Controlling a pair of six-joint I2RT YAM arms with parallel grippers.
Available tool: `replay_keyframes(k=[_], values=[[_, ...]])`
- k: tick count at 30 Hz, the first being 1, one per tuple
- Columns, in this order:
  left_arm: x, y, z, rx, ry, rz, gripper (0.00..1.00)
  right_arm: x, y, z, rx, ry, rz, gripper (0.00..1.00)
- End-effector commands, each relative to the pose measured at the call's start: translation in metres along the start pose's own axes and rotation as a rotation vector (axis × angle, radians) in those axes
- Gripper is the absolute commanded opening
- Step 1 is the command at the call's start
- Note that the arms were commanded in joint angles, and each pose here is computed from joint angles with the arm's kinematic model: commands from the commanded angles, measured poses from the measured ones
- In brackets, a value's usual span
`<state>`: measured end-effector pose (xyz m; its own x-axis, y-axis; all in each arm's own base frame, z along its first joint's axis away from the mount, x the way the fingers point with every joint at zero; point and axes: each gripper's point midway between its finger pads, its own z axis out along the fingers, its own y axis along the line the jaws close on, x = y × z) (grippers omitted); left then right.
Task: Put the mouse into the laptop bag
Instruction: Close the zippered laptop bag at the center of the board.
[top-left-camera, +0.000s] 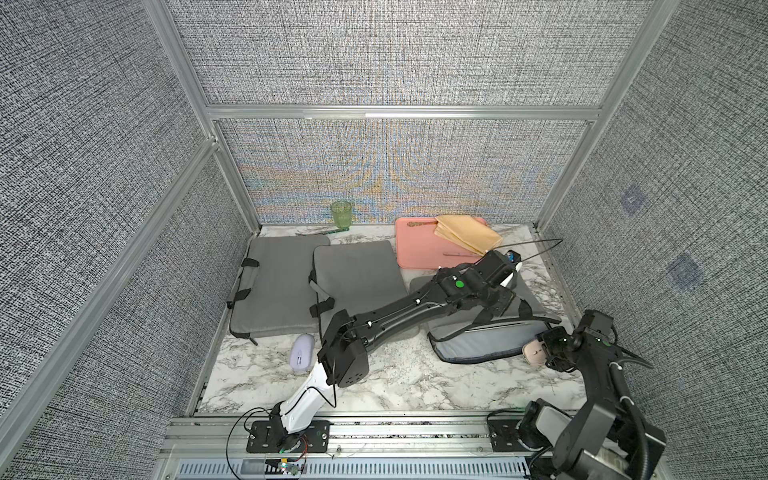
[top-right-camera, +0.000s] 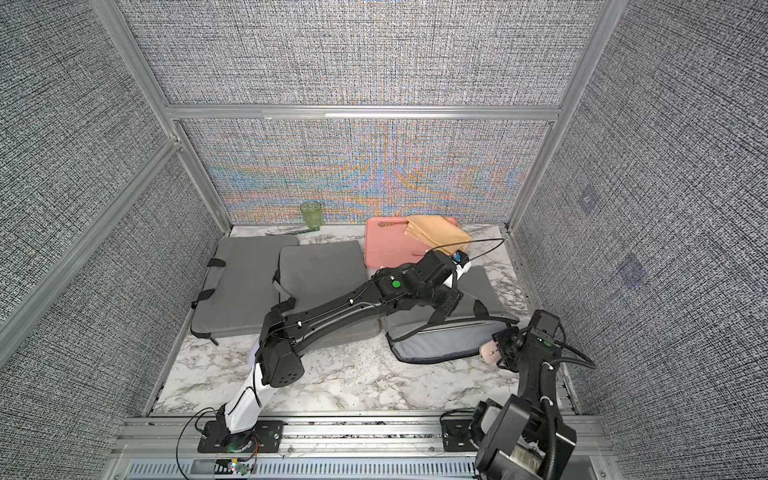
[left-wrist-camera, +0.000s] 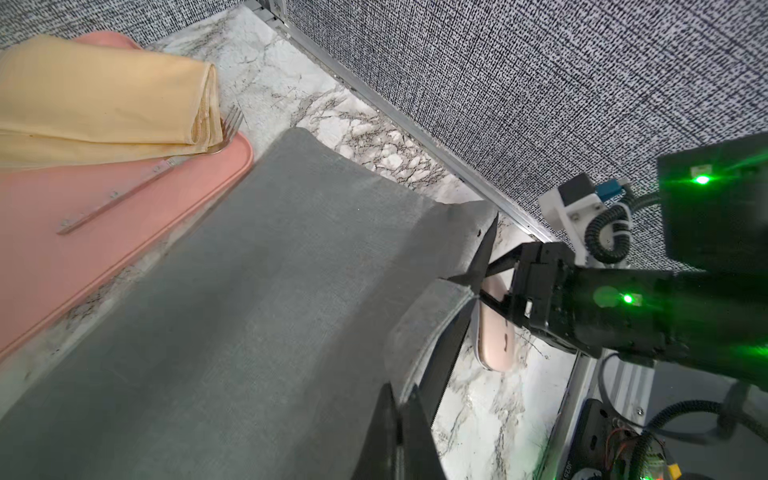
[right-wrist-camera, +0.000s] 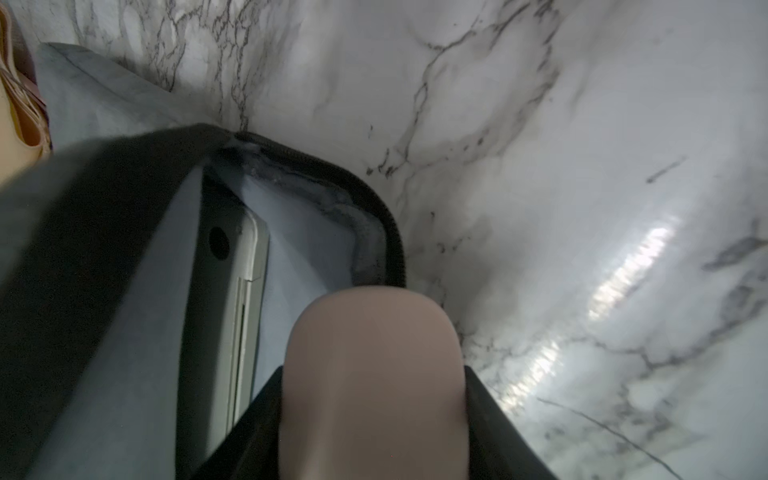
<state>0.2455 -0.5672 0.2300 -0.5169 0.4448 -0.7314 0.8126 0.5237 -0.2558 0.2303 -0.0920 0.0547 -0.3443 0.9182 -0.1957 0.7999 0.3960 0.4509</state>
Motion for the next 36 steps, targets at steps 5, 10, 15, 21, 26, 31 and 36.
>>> replay_keyframes(k=[5,10,15,21,26,31,36], values=[[-0.016,-0.006,0.000,0.049,-0.047,-0.037,0.00,-0.008,0.046,0.003,-0.091,-0.043,-0.066,0.49],[-0.014,-0.006,0.001,0.056,-0.041,-0.040,0.00,-0.019,0.048,0.005,-0.020,-0.084,-0.067,0.55],[-0.012,-0.006,0.002,0.074,-0.037,-0.046,0.00,-0.033,0.047,0.010,0.032,-0.105,-0.072,0.60],[-0.013,-0.006,0.005,0.103,-0.037,-0.059,0.00,-0.035,0.058,0.018,-0.021,-0.104,-0.063,0.81],[-0.016,-0.005,0.003,0.110,-0.043,-0.066,0.00,-0.030,0.084,0.018,-0.173,-0.074,-0.094,0.84],[-0.015,-0.003,0.006,0.113,-0.040,-0.074,0.00,-0.026,0.087,0.004,-0.258,-0.114,-0.087,0.81],[-0.014,0.000,0.008,0.112,-0.035,-0.084,0.00,-0.024,0.074,-0.010,-0.343,-0.108,-0.008,0.79]])
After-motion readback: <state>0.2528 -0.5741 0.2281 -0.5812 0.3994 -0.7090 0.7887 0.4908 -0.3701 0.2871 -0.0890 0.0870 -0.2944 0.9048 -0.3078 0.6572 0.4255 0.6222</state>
